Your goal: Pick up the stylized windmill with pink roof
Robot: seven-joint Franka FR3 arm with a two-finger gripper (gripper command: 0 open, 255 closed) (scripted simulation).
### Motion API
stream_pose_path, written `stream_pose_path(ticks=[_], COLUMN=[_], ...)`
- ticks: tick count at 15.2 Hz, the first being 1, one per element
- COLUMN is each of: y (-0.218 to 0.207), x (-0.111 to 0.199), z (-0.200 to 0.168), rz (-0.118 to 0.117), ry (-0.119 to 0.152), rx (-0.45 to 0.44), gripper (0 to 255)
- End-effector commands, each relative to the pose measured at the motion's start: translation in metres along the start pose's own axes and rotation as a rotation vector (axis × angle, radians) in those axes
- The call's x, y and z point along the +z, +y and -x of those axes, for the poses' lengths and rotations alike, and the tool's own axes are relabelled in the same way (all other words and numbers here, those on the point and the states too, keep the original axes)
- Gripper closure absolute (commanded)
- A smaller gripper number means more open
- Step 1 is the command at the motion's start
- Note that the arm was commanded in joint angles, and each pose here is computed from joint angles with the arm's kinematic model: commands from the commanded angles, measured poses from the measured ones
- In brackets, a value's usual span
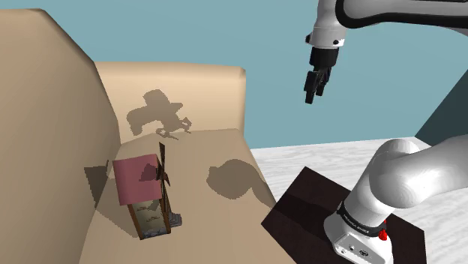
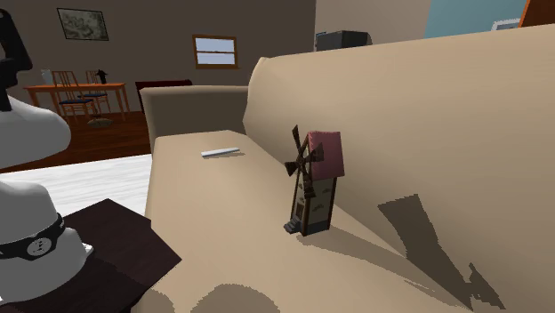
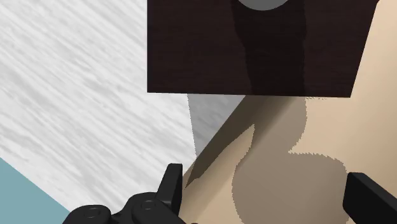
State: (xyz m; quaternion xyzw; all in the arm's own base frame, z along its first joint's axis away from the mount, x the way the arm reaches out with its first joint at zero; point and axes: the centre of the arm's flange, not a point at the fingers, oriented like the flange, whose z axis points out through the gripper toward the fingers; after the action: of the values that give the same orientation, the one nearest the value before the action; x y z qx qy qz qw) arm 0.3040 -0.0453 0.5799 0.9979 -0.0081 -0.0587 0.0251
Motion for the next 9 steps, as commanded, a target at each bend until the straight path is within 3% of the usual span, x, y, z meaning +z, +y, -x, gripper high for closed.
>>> stream_pose_path(ticks=[1,9], y=[0.000,-0.100], x=[0.000,0.008], z=[0.000,-0.029], rz=[0.000,-0.012], ry=[0.000,-0.020], rx=[0.000,0.054], gripper=[0,0])
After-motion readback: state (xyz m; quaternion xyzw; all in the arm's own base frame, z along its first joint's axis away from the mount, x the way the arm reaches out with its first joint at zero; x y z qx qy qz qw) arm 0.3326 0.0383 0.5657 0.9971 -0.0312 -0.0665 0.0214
